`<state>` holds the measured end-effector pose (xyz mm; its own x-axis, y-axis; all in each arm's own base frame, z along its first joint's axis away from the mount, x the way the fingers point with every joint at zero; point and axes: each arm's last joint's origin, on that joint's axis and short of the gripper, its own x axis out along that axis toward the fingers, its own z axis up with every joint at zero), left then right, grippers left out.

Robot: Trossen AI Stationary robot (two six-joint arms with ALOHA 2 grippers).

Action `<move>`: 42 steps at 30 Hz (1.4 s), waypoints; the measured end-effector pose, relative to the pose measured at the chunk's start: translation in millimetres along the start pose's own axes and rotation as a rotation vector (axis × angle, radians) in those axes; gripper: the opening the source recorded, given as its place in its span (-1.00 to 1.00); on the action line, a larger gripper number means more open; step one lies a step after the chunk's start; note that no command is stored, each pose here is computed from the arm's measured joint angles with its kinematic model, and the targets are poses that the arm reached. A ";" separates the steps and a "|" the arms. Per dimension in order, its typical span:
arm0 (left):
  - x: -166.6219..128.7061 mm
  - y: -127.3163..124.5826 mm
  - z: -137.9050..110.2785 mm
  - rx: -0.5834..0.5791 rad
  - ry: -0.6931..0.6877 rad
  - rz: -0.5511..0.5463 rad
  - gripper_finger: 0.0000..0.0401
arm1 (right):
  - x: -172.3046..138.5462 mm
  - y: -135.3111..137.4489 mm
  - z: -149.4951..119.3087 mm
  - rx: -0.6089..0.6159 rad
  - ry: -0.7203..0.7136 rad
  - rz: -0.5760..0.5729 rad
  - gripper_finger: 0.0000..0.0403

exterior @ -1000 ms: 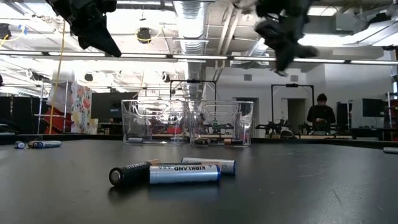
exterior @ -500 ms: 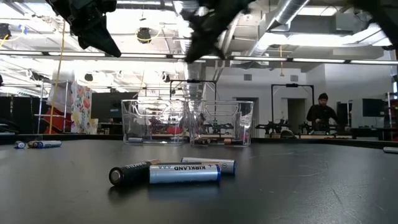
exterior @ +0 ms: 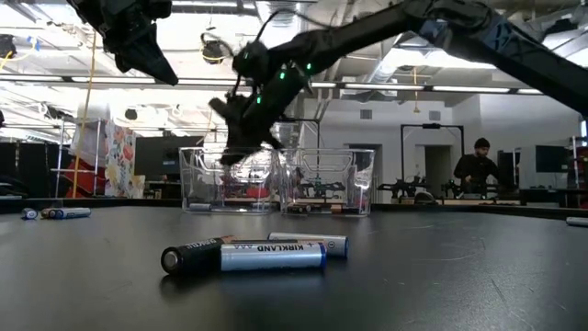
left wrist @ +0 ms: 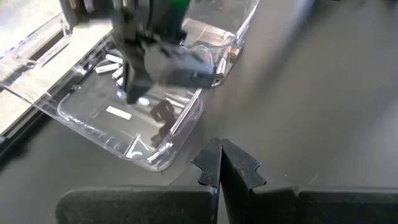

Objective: Sort batteries
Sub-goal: Put the white battery into the left transparent bin

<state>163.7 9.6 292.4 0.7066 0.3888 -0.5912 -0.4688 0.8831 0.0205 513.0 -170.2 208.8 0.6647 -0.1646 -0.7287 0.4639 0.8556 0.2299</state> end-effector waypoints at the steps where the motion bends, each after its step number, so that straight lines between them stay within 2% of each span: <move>1: 0.0 0.0 0.0 0.007 0.000 0.000 -1.00 | 1.6 -1.4 -1.4 0.006 0.010 -0.004 -0.80; 10: 0.0 0.5 0.1 0.015 -0.005 0.019 -1.00 | -0.8 -11.7 0.6 0.021 0.024 -0.022 -0.79; 42: 0.0 0.7 0.2 -0.006 -0.008 0.025 -1.00 | -1.4 -15.4 -6.6 0.031 0.102 -0.046 -0.72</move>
<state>163.5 10.4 292.6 0.6986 0.4133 -0.5841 -0.4900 0.8712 0.0304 501.0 -179.9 202.1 0.5804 -0.1510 -0.8002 0.5110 0.8326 0.2135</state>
